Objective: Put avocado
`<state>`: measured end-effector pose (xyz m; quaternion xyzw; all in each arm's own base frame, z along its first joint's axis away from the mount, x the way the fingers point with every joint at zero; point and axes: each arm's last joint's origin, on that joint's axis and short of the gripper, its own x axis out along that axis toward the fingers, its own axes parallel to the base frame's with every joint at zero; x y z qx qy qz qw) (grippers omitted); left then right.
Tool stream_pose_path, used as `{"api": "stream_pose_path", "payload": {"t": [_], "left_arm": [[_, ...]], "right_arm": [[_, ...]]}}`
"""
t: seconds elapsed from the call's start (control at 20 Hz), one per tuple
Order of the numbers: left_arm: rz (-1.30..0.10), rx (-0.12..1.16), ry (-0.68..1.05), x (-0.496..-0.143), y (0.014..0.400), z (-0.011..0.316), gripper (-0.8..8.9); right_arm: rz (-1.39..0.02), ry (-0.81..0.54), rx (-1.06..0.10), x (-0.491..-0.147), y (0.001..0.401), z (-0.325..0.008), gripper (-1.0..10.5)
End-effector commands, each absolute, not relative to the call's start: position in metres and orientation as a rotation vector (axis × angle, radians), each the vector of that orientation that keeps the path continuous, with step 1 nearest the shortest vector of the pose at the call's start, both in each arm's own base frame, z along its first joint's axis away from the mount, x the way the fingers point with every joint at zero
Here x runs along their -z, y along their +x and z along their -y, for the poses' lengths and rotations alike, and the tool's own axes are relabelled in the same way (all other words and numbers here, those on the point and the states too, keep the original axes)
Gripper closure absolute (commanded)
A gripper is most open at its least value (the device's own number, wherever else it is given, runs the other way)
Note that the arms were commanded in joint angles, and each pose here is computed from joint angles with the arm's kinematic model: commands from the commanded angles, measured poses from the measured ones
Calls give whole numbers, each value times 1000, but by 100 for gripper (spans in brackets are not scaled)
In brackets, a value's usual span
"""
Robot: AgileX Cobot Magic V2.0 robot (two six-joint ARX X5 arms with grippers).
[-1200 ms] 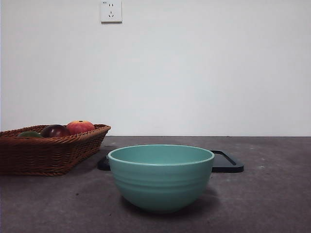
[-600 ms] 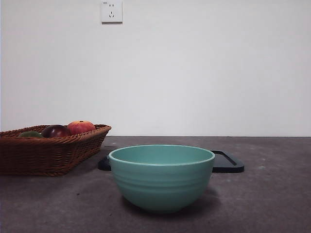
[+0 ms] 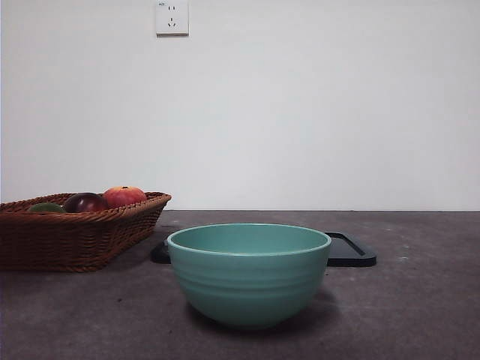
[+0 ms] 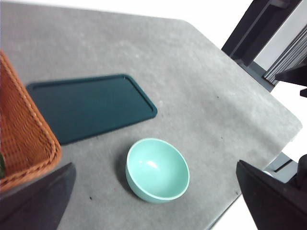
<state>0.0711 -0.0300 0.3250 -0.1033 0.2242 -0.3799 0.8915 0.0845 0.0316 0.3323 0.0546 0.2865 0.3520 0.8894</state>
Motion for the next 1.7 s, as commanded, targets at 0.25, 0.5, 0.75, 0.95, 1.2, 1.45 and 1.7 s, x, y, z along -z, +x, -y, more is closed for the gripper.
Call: {"api": "stream_pose_path", "payload": {"t": [0.25, 0.5, 0.75, 0.95, 1.2, 1.45, 1.7], "left_arm": [[-432, 802, -196, -332, 70, 30, 245], [-448, 762, -200, -331, 73, 30, 117], [-502, 750, -210, -329, 88, 32, 128], [-643, 631, -238, -322, 121, 35, 128], [-848, 391, -254, -312, 180, 40, 131], [-1005, 214, -176, -303, 249, 48, 131], [-1189, 183, -165, -274, 300, 56, 131]], "right_arm": [[-577, 98, -718, -336, 84, -31, 360], [-569, 95, -716, -337, 85, -31, 350], [-536, 90, -720, -339, 86, -32, 347], [-516, 87, -725, -341, 87, -32, 347], [-517, 87, -725, -341, 87, -32, 348], [-517, 87, -725, -341, 87, -32, 348], [-517, 88, -725, -341, 87, -32, 348]]}}
